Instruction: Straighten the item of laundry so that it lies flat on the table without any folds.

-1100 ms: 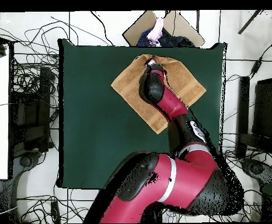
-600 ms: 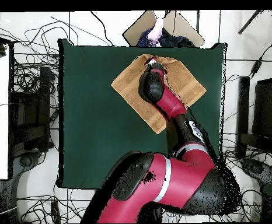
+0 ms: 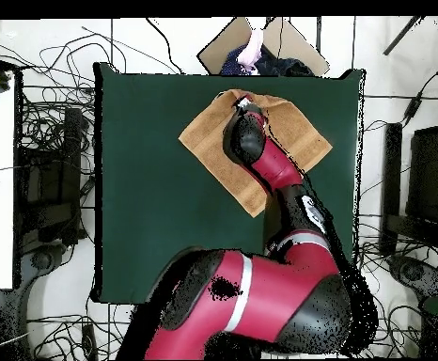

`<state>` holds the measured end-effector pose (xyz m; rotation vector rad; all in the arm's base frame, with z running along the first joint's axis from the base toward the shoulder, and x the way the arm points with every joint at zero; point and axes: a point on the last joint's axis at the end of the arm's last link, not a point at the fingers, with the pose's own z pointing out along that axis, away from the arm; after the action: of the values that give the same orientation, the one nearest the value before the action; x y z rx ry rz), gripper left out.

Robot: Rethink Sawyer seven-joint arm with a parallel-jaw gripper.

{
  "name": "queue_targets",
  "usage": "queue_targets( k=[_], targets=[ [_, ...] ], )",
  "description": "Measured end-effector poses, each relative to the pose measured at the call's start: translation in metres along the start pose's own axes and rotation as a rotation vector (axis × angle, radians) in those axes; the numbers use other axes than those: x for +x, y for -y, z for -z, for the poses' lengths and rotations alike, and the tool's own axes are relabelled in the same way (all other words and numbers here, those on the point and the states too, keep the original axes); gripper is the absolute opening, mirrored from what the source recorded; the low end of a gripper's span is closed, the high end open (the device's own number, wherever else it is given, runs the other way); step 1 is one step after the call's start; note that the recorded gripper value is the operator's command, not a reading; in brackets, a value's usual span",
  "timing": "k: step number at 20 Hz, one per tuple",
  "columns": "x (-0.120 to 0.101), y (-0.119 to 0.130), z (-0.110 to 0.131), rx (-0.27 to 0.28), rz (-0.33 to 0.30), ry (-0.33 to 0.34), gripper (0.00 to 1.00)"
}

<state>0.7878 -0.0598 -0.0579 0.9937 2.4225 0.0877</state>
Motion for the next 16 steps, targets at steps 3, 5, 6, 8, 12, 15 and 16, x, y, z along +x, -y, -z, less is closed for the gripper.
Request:
queue_targets(
  k=[3, 5, 6, 8, 12, 15, 16],
  targets=[
    [0.003, 0.001, 0.017, 0.013, 0.016, -0.073, 1.0],
    [0.005, 0.003, 0.031, 0.016, 0.013, -0.135, 1.0],
    [0.004, 0.006, 0.041, 0.018, 0.006, -0.167, 1.0],
    [0.0, 0.012, 0.051, 0.022, -0.004, -0.192, 1.0],
    [-0.014, 0.031, 0.065, 0.035, -0.032, -0.194, 1.0],
    [-0.021, 0.043, 0.067, 0.045, -0.042, -0.182, 1.0],
    [-0.023, 0.048, 0.066, 0.05, -0.044, -0.174, 1.0]
  ],
)
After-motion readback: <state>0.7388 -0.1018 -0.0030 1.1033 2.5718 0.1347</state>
